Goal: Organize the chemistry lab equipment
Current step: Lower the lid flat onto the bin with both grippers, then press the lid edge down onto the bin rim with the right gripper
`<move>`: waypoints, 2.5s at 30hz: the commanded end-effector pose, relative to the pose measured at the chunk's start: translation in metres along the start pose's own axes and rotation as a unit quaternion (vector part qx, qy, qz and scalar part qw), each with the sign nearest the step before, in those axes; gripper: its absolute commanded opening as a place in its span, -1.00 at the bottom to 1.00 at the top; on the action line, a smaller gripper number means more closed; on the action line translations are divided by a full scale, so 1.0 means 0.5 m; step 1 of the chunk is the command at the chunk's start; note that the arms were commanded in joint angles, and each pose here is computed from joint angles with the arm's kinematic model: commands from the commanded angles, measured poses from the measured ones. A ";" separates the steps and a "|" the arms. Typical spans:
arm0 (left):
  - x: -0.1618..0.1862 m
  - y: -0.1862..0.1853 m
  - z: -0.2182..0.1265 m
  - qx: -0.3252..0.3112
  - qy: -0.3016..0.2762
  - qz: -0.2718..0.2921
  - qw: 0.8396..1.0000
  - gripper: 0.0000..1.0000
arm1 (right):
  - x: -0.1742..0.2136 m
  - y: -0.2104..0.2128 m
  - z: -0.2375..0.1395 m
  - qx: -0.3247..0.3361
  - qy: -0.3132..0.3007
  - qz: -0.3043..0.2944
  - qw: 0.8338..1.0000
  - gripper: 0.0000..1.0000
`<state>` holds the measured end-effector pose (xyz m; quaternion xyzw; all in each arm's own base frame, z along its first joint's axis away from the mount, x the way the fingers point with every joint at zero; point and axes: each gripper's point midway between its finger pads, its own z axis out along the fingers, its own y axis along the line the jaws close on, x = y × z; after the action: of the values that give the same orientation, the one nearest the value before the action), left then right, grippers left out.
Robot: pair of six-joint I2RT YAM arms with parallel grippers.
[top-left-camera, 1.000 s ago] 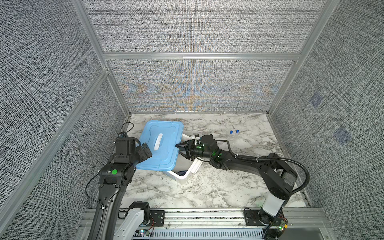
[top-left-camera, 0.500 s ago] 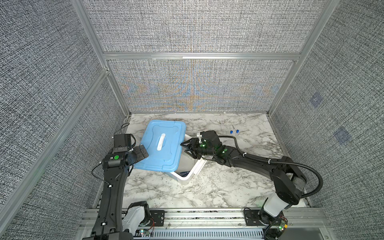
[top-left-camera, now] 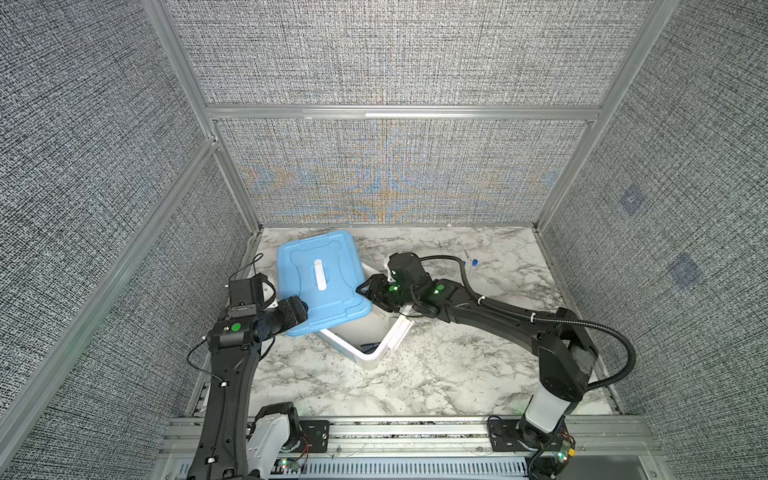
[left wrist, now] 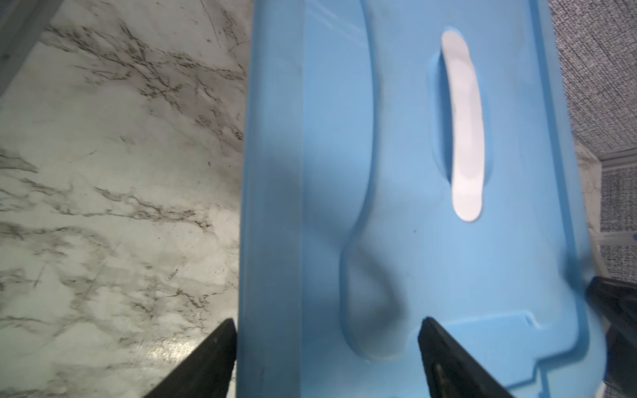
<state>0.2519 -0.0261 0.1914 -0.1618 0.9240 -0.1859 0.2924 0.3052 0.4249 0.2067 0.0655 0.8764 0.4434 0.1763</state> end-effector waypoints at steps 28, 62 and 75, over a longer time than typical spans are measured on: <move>0.046 -0.057 0.033 0.111 0.051 -0.010 0.992 0.31 | 0.019 0.076 0.060 -0.080 -0.016 0.004 0.997 0.26; 0.024 -0.088 -0.017 0.132 0.016 0.018 0.991 0.35 | 0.000 0.117 0.119 -0.166 -0.095 0.071 0.979 -0.69; -0.017 -0.129 -0.104 0.146 -0.042 0.039 0.988 0.42 | 0.019 0.166 -0.005 -0.182 -0.130 0.056 0.973 -0.70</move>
<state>0.2408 -0.0650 0.2569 -0.0905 0.8831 -0.2952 0.3531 0.2939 0.4851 0.2677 0.1375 0.7441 0.6067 0.2437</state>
